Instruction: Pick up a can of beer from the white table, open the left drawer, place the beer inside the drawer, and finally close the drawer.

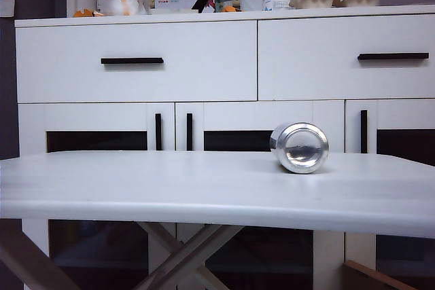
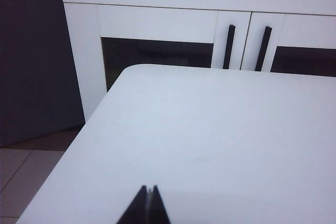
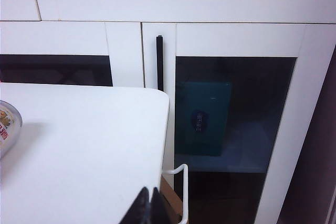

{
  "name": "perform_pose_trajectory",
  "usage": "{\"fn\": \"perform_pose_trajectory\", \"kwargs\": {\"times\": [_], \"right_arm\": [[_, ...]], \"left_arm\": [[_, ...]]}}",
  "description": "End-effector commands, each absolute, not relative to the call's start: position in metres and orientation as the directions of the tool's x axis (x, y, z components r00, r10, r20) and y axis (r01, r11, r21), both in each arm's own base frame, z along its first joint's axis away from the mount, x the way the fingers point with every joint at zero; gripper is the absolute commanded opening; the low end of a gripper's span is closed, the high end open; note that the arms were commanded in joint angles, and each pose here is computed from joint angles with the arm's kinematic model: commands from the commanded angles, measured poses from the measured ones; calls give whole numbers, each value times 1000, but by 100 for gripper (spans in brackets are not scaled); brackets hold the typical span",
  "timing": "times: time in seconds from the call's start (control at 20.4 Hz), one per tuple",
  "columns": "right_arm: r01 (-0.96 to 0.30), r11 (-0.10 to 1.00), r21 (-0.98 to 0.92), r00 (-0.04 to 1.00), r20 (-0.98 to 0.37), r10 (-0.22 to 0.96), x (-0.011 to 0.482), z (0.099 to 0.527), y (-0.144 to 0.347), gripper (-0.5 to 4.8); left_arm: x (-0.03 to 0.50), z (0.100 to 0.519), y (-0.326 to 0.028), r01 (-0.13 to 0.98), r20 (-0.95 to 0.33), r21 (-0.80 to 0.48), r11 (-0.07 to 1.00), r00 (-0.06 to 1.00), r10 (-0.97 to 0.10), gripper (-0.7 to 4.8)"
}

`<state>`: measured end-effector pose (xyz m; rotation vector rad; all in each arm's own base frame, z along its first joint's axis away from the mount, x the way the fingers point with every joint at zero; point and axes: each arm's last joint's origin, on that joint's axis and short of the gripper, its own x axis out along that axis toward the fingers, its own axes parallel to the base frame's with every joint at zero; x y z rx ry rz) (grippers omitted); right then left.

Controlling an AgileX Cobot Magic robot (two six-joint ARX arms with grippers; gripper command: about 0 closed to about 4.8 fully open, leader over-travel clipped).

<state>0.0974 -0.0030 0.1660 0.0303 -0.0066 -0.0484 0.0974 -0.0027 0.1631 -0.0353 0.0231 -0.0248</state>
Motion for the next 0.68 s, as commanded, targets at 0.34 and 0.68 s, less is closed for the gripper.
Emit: {"fn": "perform_pose_trajectory", "kwargs": {"times": [0.34, 0.68], "right_arm": [[45, 998, 34, 999, 23, -45, 97, 167, -3, -5], [37, 996, 87, 993, 111, -46, 90, 198, -3, -5]], "left_arm": [[97, 165, -3, 30, -8, -37, 999, 1000, -30, -5], [91, 191, -1, -21, 48, -75, 997, 999, 24, -5]]}}
